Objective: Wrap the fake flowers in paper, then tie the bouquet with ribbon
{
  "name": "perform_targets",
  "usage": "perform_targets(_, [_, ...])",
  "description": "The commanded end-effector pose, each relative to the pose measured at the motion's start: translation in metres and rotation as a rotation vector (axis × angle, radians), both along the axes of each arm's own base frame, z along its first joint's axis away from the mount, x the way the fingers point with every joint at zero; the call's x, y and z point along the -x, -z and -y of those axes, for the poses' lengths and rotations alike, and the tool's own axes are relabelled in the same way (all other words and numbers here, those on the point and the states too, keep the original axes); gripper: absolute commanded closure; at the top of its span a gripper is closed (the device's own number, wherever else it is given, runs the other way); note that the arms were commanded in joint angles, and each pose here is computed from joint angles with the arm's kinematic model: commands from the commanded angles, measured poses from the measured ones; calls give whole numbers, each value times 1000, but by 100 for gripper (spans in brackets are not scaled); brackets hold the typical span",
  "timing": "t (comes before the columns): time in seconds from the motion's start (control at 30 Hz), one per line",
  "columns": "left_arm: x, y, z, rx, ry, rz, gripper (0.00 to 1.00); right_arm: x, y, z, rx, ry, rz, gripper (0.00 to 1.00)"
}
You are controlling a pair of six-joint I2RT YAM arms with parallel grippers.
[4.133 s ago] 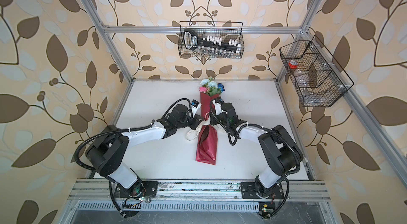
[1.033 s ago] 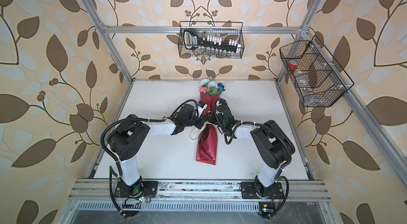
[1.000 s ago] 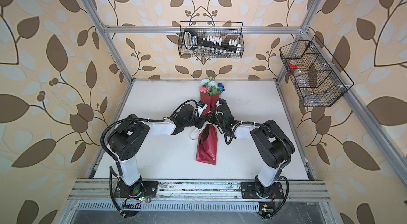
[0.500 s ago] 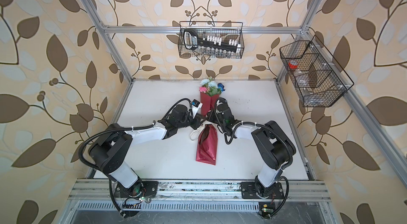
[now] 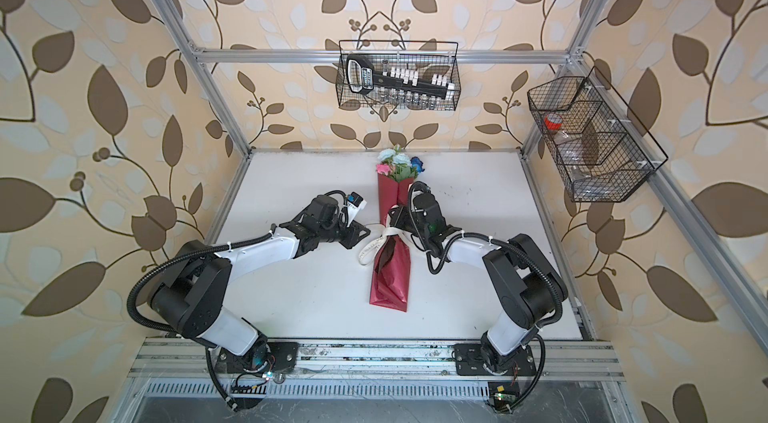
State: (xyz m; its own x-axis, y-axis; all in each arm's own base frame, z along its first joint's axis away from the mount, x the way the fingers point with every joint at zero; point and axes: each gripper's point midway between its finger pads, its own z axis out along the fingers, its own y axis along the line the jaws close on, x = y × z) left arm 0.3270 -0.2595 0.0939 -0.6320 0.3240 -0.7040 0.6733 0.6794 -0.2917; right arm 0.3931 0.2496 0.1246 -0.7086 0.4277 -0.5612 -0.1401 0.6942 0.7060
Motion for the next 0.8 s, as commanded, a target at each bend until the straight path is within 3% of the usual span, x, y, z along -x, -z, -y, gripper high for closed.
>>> perform_targets(0.0, [12, 2, 13, 0, 136, -32, 70, 5, -3, 4, -15, 0, -3, 100])
perform_targets(0.5, [5, 16, 42, 21, 260, -121, 67, 6, -3, 5, -25, -19, -15, 100])
perform_targets(0.57, [7, 19, 43, 11, 265, -130, 71, 6, -2, 5, -26, -20, -17, 100])
perform_targets(0.63, [9, 21, 43, 0, 261, -136, 85, 6, -1, 7, -25, -18, -20, 100])
perform_targets(0.77, [13, 23, 38, -13, 252, -144, 86, 5, -1, 9, -28, -13, -23, 100])
